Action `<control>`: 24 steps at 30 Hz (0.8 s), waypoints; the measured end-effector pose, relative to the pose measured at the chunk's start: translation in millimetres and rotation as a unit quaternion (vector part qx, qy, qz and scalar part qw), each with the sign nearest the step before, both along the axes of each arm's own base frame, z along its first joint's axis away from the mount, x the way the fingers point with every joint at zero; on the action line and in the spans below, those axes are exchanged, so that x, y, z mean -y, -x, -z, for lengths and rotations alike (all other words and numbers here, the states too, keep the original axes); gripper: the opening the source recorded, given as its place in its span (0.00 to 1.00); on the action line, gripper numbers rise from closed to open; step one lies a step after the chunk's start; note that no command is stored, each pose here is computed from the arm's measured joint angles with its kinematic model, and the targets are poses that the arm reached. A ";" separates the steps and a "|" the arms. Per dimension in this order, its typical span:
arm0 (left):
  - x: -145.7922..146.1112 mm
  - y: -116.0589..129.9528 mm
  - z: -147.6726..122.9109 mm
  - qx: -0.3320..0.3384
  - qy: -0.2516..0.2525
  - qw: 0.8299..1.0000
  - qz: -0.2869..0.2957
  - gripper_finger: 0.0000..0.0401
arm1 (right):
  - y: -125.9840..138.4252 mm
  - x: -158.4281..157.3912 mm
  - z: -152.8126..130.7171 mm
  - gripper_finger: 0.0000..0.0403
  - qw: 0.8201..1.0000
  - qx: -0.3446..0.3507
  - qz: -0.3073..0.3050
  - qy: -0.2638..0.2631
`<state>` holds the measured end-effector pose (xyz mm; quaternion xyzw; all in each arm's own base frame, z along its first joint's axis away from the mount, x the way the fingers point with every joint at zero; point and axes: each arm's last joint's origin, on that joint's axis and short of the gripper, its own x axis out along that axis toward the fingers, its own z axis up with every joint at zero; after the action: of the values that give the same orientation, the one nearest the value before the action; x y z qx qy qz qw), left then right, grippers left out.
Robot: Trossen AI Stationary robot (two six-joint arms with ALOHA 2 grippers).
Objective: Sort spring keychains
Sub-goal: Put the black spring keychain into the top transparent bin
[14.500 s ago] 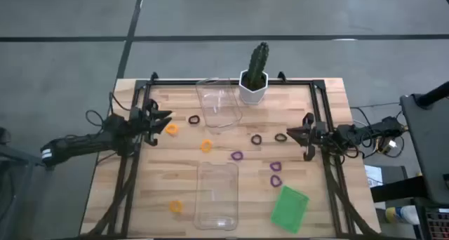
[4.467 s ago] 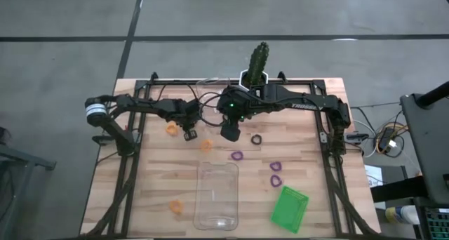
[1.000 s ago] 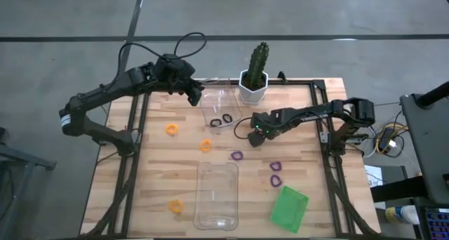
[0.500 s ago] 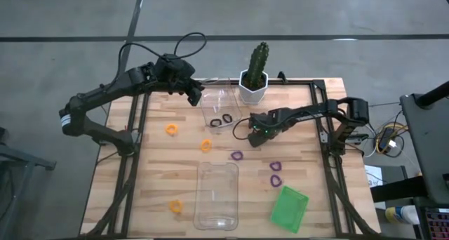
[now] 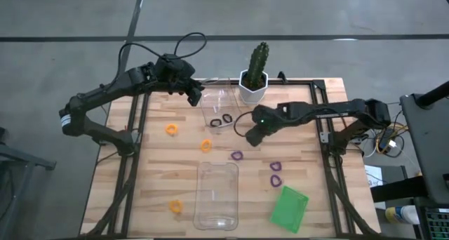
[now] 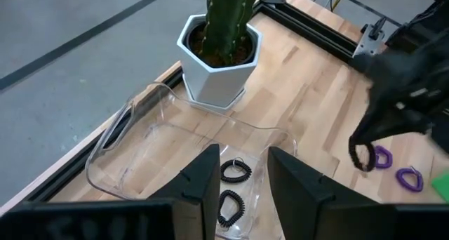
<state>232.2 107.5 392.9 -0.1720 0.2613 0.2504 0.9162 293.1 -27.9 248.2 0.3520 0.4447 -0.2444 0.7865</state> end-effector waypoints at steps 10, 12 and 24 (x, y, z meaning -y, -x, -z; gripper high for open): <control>0.1 0.1 0.2 -0.001 0.000 1.000 0.000 0.28 | -49.3 23.6 -58.4 0.04 0.977 0.101 0.030 0.184; 0.1 0.2 0.4 -0.002 0.001 1.000 0.000 0.28 | -60.5 35.9 -57.2 0.04 0.976 0.094 0.036 0.192; 0.4 0.9 1.6 -0.001 0.019 1.000 -0.012 0.28 | -112.2 89.7 -10.3 0.19 0.993 -0.014 0.020 0.113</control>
<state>231.3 107.1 391.4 -0.1920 0.2648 0.2563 0.9096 405.3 -117.6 258.5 0.2663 0.4185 -0.3140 0.8096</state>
